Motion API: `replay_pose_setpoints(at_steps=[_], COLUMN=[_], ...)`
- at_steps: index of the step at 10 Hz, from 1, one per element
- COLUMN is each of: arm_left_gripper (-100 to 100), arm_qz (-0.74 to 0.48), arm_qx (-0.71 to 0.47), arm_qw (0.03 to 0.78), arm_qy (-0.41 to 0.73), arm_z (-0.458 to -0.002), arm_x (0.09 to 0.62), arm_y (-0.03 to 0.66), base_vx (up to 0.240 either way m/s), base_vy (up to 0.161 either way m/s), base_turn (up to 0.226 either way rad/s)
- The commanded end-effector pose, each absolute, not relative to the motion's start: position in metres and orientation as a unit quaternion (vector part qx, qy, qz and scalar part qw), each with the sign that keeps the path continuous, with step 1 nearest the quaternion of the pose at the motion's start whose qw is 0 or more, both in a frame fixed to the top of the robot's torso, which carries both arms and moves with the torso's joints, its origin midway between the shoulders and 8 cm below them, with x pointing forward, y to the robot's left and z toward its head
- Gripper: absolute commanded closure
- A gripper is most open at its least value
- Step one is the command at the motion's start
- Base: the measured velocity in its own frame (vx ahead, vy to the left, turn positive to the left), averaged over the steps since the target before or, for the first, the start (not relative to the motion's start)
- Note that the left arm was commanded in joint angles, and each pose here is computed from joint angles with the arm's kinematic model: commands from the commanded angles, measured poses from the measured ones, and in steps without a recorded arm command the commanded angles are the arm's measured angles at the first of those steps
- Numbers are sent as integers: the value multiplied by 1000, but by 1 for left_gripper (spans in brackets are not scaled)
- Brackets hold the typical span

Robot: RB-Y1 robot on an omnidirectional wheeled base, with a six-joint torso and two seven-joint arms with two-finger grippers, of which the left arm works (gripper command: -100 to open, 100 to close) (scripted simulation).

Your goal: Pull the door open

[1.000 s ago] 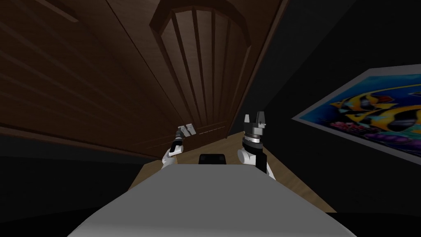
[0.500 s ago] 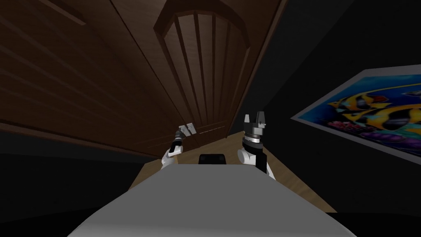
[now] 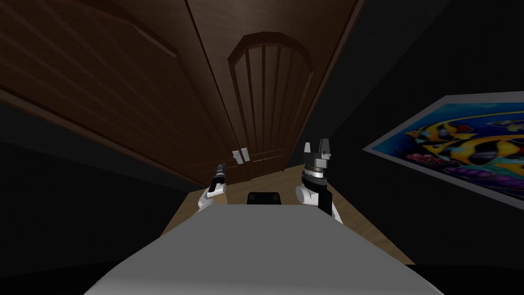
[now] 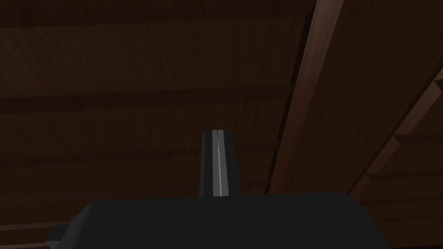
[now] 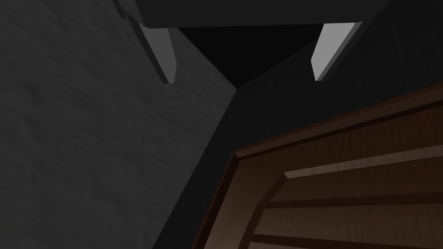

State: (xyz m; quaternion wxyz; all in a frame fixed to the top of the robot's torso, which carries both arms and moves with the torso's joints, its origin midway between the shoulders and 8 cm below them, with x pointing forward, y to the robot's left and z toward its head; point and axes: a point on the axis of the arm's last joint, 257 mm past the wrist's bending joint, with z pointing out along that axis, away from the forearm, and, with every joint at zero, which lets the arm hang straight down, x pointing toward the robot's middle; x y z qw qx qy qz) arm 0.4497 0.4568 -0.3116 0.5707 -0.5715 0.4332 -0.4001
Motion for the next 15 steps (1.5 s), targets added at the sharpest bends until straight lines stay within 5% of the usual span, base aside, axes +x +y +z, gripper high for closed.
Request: replay_pose_setpoints(at_steps=[1,7,15], arm_left_gripper=[-100,-100,-100], arm_qz=[-411,-463,-402], arm_qx=[-566,-534,-571], arm_qw=[565,534,558], arm_qy=[439,464,449], arm_z=[-309,-297,-318], arm_x=[454,477,442], arm_y=[439,361,454], base_vx=[-76,-97,41], base_vy=[-71,-54,29], base_turn=[60,70,20])
